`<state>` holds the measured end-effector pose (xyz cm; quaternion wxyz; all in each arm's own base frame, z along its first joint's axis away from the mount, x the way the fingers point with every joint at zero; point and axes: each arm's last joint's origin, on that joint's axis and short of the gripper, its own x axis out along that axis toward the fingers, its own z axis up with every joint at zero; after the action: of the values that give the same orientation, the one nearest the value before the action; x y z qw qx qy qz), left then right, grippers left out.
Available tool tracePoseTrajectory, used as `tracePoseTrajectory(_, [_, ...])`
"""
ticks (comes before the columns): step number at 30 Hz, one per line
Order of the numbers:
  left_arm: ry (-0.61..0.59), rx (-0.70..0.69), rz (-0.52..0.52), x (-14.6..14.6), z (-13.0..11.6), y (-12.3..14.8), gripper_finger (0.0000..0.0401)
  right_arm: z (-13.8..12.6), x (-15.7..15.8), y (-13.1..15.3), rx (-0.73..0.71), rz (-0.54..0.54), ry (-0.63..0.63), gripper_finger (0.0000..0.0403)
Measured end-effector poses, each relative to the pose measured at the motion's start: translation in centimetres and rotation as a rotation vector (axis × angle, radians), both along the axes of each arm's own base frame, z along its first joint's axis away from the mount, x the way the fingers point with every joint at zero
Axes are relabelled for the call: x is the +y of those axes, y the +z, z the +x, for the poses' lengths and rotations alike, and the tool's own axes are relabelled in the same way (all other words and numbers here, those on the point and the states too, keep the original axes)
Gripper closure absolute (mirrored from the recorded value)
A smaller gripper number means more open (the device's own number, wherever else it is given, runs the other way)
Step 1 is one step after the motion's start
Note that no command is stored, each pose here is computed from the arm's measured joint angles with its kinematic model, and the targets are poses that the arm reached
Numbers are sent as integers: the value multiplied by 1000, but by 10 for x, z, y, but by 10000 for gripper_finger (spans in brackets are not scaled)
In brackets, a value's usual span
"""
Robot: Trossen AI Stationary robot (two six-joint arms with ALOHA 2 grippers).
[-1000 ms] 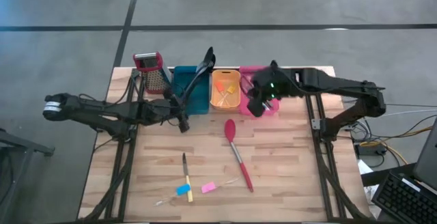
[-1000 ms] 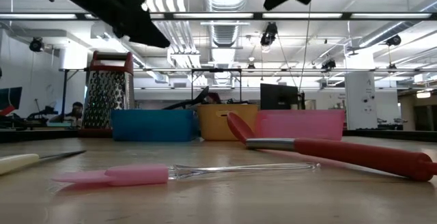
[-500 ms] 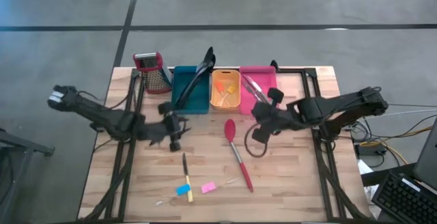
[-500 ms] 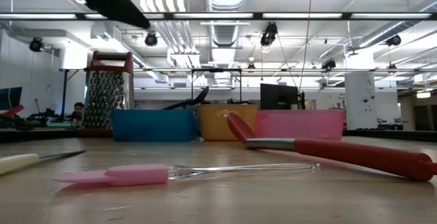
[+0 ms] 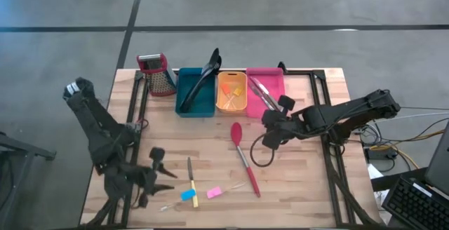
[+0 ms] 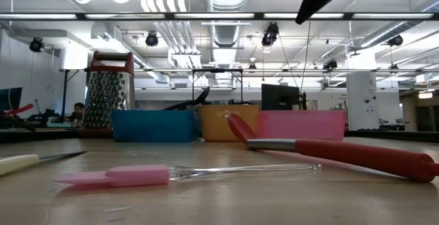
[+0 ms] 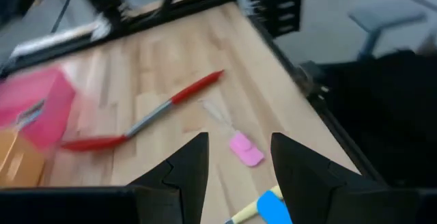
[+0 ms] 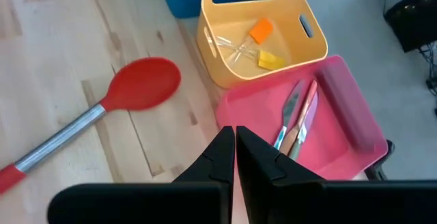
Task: Pick & Place Kitchen Items
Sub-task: Put the blue spatula into the yellow bin
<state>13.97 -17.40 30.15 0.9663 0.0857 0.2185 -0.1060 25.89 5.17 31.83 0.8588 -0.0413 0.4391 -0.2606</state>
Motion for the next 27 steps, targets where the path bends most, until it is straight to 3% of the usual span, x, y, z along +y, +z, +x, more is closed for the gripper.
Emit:
tracePoseTrajectory(6, [-96, -18, 123, -24, 5, -17, 238, -1, 0, -2, -3, 7, -13, 394])
tracePoseTrajectory(13, [-37, 46, 188, -43, 21, -44, 238, -1, 0, -2, -3, 8, -13, 394])
tracePoseTrajectory(16, [-38, 76, 183, -52, 27, -46, 238, -1, 0, -2, -4, 8, -13, 394])
tracePoseTrajectory(21, [-143, 226, 136, -64, 30, -38, 238, -1, 0, -2, -5, 8, -13, 394])
tracePoseTrajectory(23, [-123, 307, 83, -66, 30, -35, 238, -1, 0, -2, -5, 9, -13, 394])
tracePoseTrajectory(27, [28, 433, 52, -59, 31, -35, 238, -1, 0, -2, -6, 9, -13, 394])
